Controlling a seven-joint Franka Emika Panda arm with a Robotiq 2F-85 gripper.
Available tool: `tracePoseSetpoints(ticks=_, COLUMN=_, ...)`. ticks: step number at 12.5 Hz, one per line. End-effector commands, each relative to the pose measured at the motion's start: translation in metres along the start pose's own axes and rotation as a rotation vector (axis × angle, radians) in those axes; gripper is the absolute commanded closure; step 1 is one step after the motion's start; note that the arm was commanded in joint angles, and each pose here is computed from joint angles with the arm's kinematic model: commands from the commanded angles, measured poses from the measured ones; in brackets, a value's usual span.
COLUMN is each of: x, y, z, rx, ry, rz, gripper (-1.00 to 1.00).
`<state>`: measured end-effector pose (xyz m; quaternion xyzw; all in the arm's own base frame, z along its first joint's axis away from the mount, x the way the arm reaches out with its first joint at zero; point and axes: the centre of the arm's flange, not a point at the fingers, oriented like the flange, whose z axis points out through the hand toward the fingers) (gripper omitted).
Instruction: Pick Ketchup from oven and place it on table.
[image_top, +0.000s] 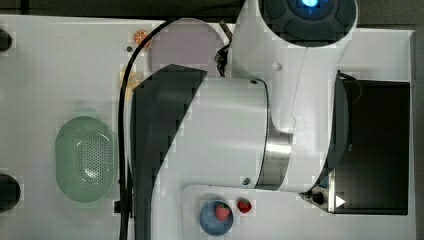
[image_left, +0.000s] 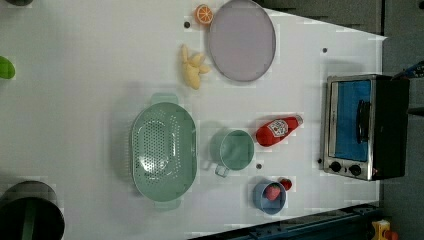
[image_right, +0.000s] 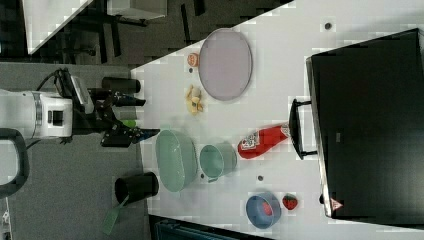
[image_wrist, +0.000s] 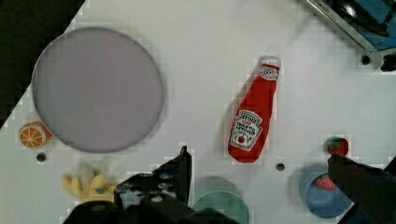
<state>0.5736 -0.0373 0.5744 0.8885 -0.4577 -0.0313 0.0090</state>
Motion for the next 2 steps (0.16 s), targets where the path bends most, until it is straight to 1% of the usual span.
tracePoseSetpoints(ticks=1, x=-0.0071, y=-0.0073, z=0.0002, rx=0.001, ry=0.014, rz=0.013, gripper=-1.0)
tracePoseSetpoints(ticks=2, x=-0.007, y=-0.0073, z=0.0002, rx=0.001, ry=0.014, rz=0.013, gripper=-1.0)
